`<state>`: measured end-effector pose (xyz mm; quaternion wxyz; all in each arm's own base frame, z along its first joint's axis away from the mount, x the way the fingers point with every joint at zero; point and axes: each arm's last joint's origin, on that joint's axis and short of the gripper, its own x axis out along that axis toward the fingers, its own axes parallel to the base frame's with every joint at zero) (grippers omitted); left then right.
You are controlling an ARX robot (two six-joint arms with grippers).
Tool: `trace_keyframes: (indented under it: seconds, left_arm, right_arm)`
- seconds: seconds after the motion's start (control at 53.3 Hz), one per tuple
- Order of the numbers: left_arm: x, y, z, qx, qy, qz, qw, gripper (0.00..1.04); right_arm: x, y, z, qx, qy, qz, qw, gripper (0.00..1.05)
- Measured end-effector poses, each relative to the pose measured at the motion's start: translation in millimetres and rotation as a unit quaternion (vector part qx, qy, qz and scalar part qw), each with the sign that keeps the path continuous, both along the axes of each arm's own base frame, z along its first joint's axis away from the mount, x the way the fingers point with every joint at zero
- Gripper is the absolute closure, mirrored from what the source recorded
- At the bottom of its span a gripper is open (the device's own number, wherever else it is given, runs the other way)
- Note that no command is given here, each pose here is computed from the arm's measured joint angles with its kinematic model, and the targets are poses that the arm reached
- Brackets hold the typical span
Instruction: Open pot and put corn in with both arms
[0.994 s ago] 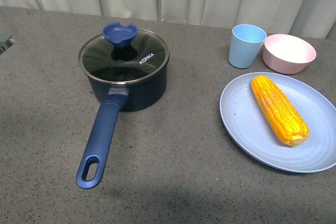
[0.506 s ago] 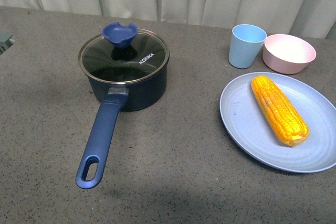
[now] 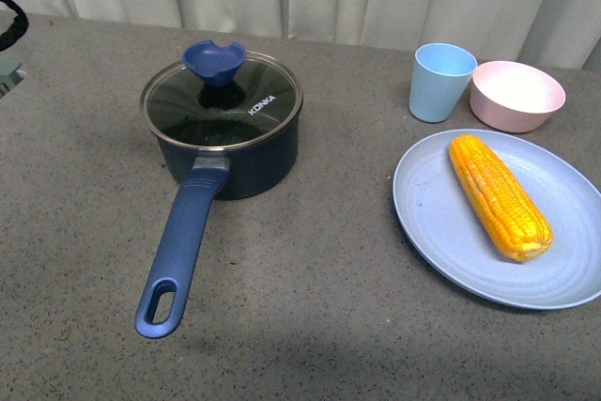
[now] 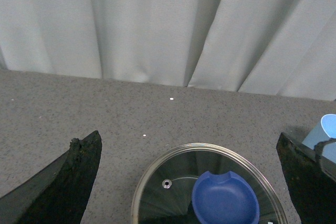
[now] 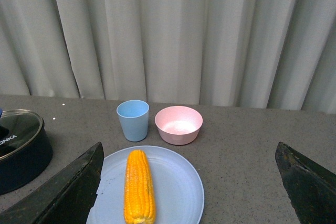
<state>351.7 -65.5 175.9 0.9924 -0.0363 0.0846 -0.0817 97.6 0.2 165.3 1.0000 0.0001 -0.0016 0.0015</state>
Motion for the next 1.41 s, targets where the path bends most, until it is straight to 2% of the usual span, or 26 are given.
trace_keyframes:
  seconds: [0.206, 0.431, 1.05, 1.406]
  left_arm:
    - [28.2, -7.9, -10.3, 0.007, 0.011, -0.002, 1.000, 0.07]
    - [50.5, -15.7, -32.4, 0.016, 0.034, -0.007, 0.999, 0.06]
    - [45.8, -48.1, -76.7, 0.017, 0.094, -0.065, 0.993, 0.06]
    - [43.7, -53.8, -85.2, 0.023, 0.105, -0.072, 0.992, 0.06]
  right_arm:
    - [0.0, 0.0, 0.0, 0.000, 0.000, 0.000, 1.000, 0.09]
    - [0.0, 0.0, 0.0, 0.000, 0.000, 0.000, 1.000, 0.09]
    - [0.0, 0.0, 0.0, 0.000, 0.000, 0.000, 1.000, 0.09]
    - [0.0, 0.0, 0.0, 0.000, 0.000, 0.000, 1.000, 0.09]
